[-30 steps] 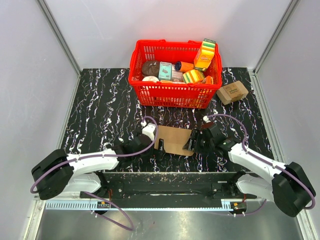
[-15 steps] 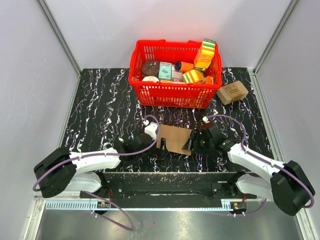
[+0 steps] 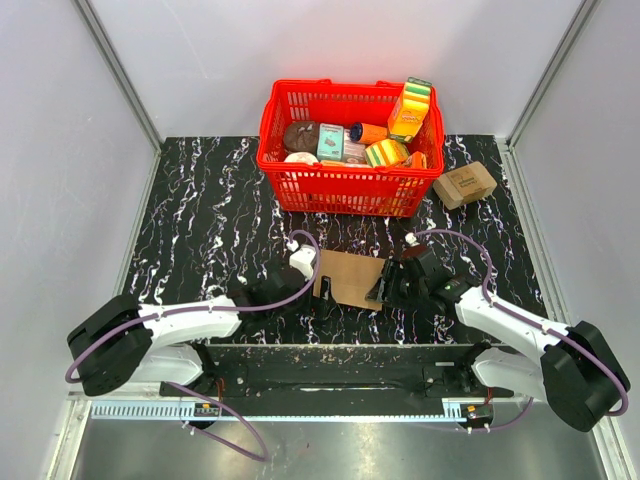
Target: Fold the paper box
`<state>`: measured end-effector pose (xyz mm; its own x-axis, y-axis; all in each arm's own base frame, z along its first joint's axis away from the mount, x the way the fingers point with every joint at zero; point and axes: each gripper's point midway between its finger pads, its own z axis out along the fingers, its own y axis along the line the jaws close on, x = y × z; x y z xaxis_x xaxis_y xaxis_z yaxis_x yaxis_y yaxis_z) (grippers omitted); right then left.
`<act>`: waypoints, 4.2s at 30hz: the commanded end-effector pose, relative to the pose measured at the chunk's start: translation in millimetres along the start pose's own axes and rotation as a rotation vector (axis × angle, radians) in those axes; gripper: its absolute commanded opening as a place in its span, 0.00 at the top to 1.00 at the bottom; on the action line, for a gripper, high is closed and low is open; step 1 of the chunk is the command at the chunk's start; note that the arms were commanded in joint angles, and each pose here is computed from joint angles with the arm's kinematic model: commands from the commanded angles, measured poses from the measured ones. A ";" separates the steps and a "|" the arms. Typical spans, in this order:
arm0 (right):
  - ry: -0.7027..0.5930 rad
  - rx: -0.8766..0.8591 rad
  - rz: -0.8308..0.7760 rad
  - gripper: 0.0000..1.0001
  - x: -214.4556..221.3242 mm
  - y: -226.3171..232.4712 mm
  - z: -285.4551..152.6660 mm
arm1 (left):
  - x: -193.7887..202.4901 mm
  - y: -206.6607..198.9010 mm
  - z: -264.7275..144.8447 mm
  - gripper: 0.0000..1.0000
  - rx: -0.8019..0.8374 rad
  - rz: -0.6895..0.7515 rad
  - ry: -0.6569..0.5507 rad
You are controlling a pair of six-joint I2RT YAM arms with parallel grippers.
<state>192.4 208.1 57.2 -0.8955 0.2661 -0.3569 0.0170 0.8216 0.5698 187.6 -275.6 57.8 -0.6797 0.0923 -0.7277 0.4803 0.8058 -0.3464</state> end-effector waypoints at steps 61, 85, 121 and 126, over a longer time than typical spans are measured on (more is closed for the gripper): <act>-0.086 0.116 -0.145 0.58 -23.0 -16.4 -1.1 | -4.3 -11.4 6.7 0.39 0.086 0.004 -0.074; -0.283 0.110 -0.256 0.54 -80.9 18.3 -41.3 | -6.8 -6.9 9.1 0.42 0.064 0.012 -0.083; -0.271 -0.052 -0.464 0.73 -112.9 66.2 45.5 | -8.5 -2.2 32.2 0.44 -0.010 0.025 -0.032; -0.236 -0.043 -0.461 0.74 -109.0 62.4 55.4 | -9.0 1.7 33.3 0.44 -0.032 0.026 -0.033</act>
<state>305.1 243.9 77.0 -0.7068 -0.0059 -0.7074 -0.3376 0.8816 0.3299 198.1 -287.1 29.3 -0.6820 0.1300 -0.7197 0.4877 0.8142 -0.3151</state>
